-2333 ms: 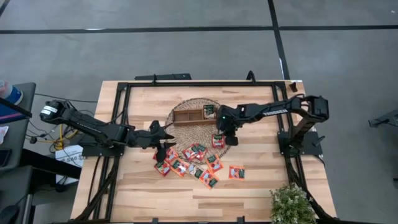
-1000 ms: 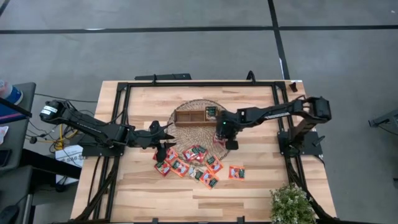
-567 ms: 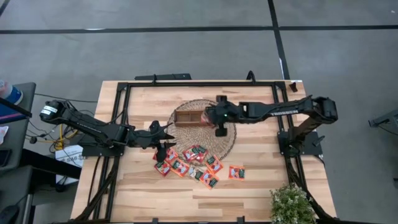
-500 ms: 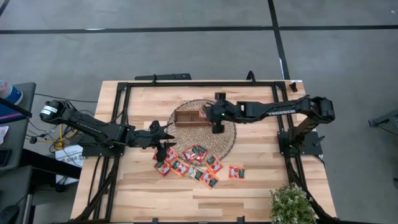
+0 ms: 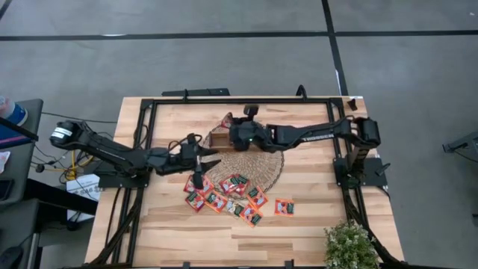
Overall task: Pick & Place Tea
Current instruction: Put the red tea bag into the middle section of the wooden organizer
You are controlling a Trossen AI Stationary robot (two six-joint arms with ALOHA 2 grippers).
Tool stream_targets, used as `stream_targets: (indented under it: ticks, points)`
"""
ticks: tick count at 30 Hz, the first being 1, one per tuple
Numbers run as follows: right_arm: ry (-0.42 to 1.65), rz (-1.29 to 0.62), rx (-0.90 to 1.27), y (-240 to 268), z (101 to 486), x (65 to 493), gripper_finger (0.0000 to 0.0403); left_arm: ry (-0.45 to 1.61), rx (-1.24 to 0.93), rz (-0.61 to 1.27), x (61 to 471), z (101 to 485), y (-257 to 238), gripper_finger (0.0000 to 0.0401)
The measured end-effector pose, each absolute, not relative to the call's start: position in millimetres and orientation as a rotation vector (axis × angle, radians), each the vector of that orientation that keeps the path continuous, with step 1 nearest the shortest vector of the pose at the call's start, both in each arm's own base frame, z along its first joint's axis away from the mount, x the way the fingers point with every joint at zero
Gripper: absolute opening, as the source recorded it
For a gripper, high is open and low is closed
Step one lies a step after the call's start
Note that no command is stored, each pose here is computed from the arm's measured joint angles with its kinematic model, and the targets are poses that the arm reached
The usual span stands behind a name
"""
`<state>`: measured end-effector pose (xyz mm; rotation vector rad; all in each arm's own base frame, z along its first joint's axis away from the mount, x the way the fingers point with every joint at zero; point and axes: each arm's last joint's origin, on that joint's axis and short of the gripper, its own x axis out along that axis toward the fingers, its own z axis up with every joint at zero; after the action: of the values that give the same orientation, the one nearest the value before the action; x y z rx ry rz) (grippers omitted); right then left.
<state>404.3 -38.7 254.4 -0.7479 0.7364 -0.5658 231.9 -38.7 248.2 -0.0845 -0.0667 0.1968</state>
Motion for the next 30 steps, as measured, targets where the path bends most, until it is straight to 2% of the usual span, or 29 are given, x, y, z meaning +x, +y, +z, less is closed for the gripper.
stream_targets:
  ticks: [3,16,30]
  points:
    - [0.677,-0.557,-0.751,-28,262,408,0.0,-0.072,-0.101,0.176,241,242,-33,0.0149]
    - [0.629,-0.456,-0.842,35,271,402,0.0,0.024,-0.115,0.363,255,217,-3,0.0149]
    - [0.703,-0.388,-0.831,48,295,368,0.0,0.117,-0.069,0.571,252,208,5,0.0149]
